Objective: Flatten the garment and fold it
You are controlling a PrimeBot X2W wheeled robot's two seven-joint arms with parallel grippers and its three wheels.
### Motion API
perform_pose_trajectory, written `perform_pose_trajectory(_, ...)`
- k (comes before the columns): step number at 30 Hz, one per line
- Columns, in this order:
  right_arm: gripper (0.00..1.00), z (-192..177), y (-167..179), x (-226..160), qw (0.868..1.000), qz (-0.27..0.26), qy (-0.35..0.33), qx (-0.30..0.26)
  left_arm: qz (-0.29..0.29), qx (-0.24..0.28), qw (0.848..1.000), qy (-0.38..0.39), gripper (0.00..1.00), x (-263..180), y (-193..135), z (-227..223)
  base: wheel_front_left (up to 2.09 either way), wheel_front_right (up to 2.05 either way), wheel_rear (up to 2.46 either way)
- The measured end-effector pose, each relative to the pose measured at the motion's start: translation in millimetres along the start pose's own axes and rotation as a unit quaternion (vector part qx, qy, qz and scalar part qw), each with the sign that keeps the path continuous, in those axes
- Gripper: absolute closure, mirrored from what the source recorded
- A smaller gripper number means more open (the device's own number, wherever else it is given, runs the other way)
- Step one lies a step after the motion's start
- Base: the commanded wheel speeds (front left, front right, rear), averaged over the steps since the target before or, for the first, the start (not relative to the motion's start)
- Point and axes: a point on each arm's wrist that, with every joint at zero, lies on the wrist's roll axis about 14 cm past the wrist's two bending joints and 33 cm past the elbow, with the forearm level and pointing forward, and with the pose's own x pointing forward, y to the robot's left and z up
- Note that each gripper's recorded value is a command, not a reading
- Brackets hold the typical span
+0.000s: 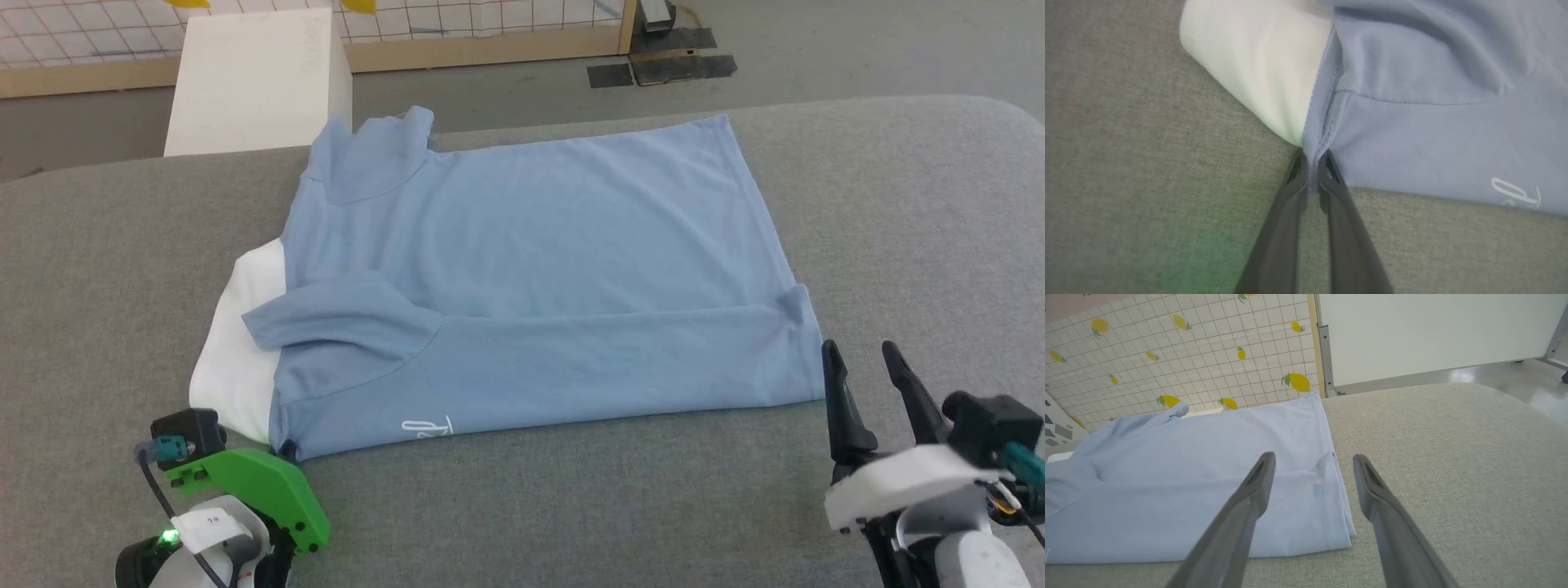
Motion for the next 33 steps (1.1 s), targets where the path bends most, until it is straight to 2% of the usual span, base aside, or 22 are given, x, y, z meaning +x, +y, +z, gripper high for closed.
perform_pose_trajectory(4,0.0,-24.5,-8.3,13.1,0.997,-0.014,0.082,0.003,-0.001,-0.001,1.0,-0.008,1.0,-0.5,0.4,1.1,0.0,0.0,0.0)
perform_pose_trajectory(7,0.0,-49.1,-21.4,18.4,0.985,-0.035,0.169,0.016,-0.003,-0.001,1.0,-0.01,1.0,-0.9,0.5,1.4,0.0,0.0,0.0)
perform_pose_trajectory(10,0.0,-65.7,-26.8,21.7,0.97,-0.046,0.24,0.022,-0.006,0.0,1.0,-0.012,1.0,-1.2,0.1,2.0,0.0,0.0,0.0)
perform_pose_trajectory(16,0.02,-92.5,-25.1,21.5,0.93,-0.047,0.365,0.013,-0.01,0.0,1.0,-0.016,1.0,-0.3,-0.4,1.0,0.0,0.0,0.0)
perform_pose_trajectory(17,0.26,-93.1,-24.4,22.3,0.926,-0.047,0.375,0.013,-0.011,0.0,1.0,-0.016,1.0,-0.2,-0.5,0.8,0.0,0.0,0.0)
perform_pose_trajectory(18,0.68,-93.6,-23.5,22.8,0.921,-0.046,0.386,0.012,-0.01,-0.001,1.0,-0.017,1.0,-0.3,-0.2,0.9,0.0,0.0,0.0)
perform_pose_trajectory(20,1.0,-93.3,-22.2,23.6,0.917,-0.043,0.397,0.009,-0.01,-0.003,1.0,-0.02,1.0,-0.6,0.2,1.3,0.0,0.0,0.0)
perform_pose_trajectory(21,1.0,-93.1,-20.5,23.7,0.915,-0.041,0.401,0.009,-0.01,-0.002,1.0,-0.023,1.0,-1.0,0.7,1.7,0.0,0.0,0.0)
perform_pose_trajectory(24,1.0,-85.4,-16.7,26.6,0.922,-0.037,0.385,0.005,-0.01,0.001,0.999,-0.038,1.0,-3.2,1.3,5.5,0.0,0.0,0.0)
perform_pose_trajectory(29,1.0,-55.1,-18.8,31.7,0.956,-0.037,0.291,0.002,-0.01,0.016,0.995,-0.093,1.0,-11.4,0.9,24.0,0.0,0.0,0.0)
perform_pose_trajectory(33,1.0,-37.4,-21.8,21.0,0.97,-0.038,0.239,0.014,-0.007,0.032,0.992,-0.118,1.0,-22.7,1.0,32.5,0.0,0.0,0.0)
